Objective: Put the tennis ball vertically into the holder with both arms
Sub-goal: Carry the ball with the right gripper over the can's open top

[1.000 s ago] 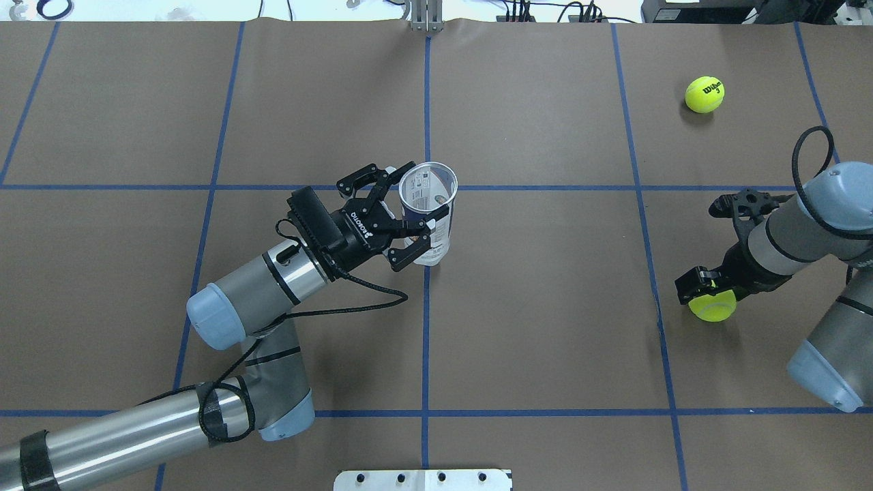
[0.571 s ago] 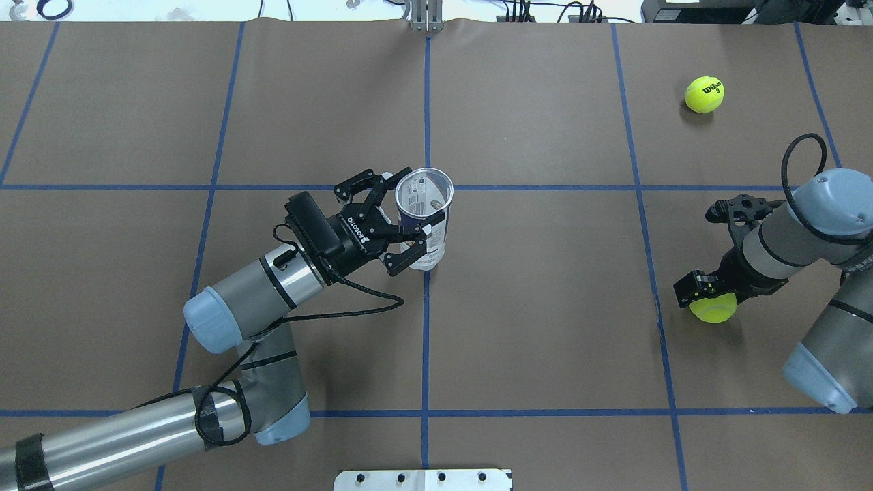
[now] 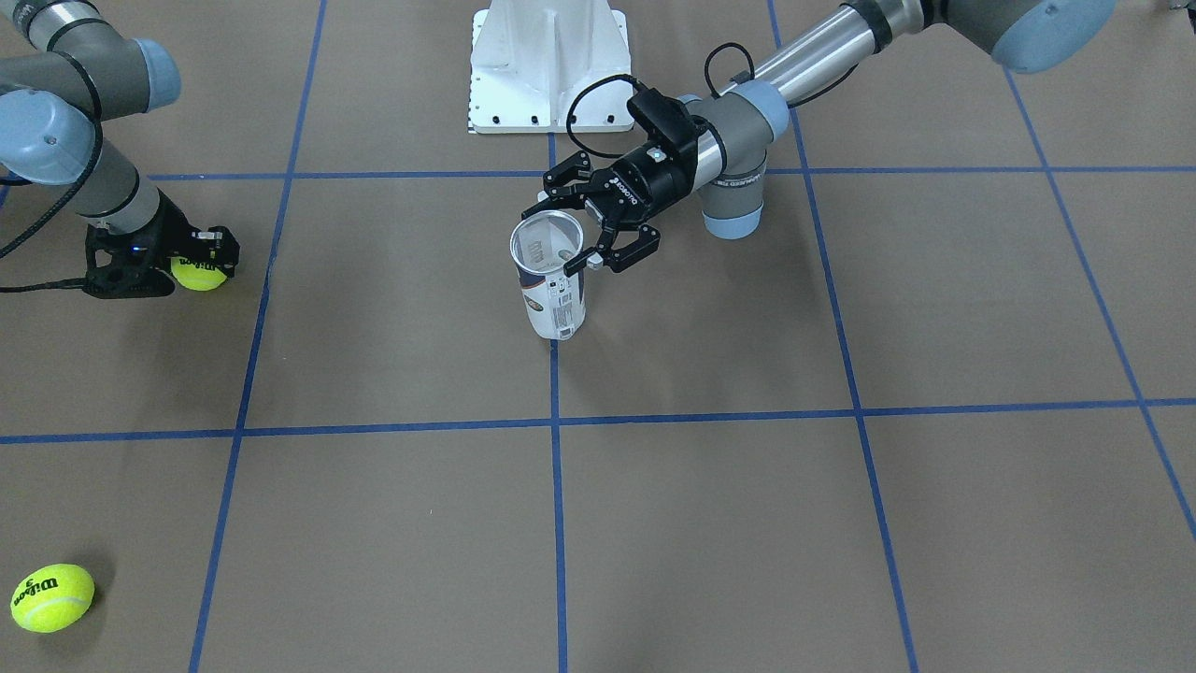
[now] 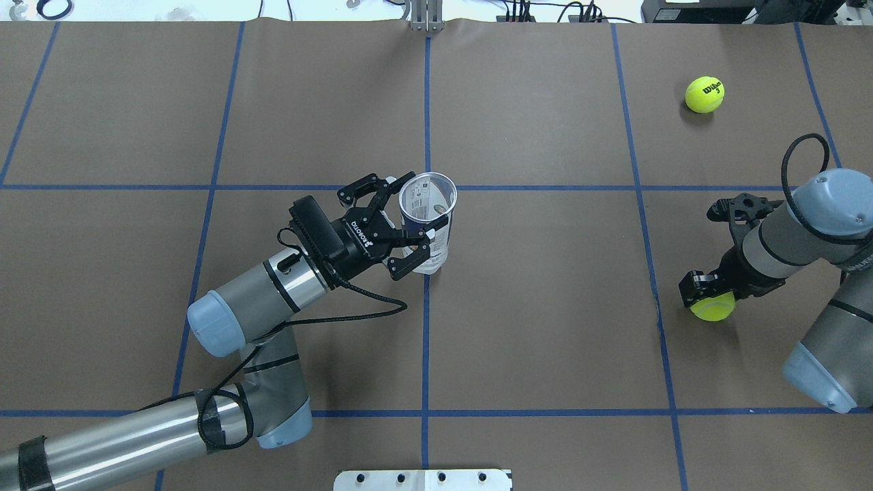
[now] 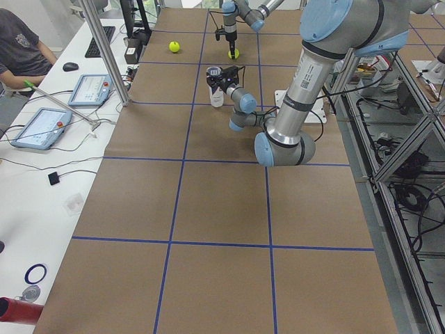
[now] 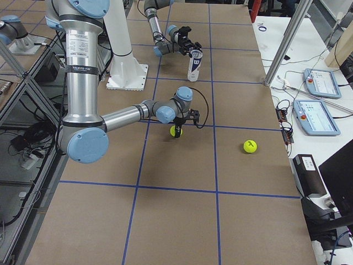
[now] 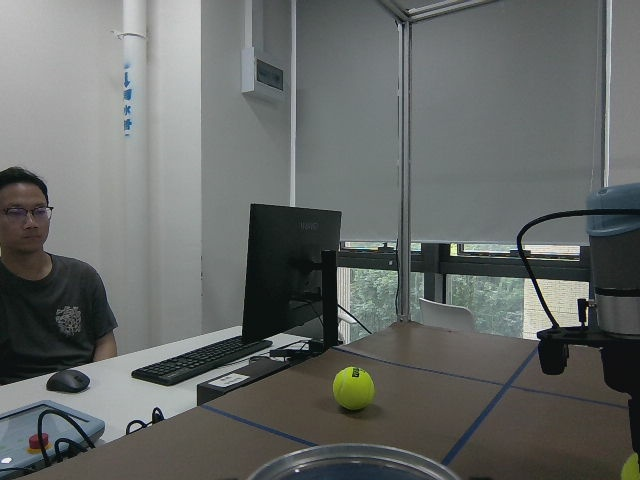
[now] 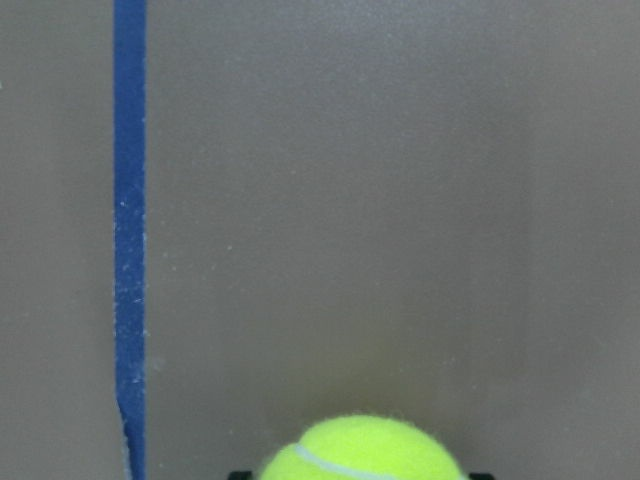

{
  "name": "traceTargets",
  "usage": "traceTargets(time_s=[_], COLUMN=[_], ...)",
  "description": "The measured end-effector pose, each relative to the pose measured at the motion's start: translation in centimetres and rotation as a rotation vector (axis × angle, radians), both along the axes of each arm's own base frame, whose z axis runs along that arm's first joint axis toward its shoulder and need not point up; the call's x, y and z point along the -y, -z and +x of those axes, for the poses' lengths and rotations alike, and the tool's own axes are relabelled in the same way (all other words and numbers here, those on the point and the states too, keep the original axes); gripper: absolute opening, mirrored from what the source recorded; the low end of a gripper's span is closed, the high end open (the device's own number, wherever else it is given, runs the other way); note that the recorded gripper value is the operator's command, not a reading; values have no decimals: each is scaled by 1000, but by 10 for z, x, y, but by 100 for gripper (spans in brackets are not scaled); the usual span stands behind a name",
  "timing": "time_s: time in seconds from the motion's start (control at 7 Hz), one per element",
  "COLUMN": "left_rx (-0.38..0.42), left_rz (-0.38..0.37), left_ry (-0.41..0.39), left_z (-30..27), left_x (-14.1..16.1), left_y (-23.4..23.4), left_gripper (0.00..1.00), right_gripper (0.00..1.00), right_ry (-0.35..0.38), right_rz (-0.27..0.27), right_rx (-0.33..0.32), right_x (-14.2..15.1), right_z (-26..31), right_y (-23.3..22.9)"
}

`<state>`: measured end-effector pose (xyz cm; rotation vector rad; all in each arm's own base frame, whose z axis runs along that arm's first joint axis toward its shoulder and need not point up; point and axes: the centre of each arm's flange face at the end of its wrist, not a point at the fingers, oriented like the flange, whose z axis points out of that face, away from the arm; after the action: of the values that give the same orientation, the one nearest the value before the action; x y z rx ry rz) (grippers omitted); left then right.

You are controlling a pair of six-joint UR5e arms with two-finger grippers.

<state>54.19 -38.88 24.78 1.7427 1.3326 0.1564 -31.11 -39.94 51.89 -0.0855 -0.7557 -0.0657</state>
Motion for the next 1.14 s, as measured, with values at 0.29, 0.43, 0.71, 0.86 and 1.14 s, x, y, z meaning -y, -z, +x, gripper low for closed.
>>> traceTargets(time_s=[0.29, 0.43, 0.71, 0.86, 1.14], left_rx=[-3, -4, -15, -29, -54], left_rz=[0, 1, 6, 9, 9], left_ry=[-6, -7, -5, -2, 7], left_z=[4, 4, 2, 1, -1], left_x=[-3, -3, -4, -4, -5], left_y=[4, 4, 3, 2, -3], left_gripper=[76, 76, 76, 76, 76], right_gripper=[0, 0, 0, 0, 0], right_ry=[-40, -72, -148, -177, -219], right_rz=[3, -10, -53, -71, -92], right_rx=[55, 85, 111, 119, 158], right_x=[19, 41, 89, 102, 107], right_z=[8, 12, 6, 3, 1], right_y=[39, 69, 155, 197, 254])
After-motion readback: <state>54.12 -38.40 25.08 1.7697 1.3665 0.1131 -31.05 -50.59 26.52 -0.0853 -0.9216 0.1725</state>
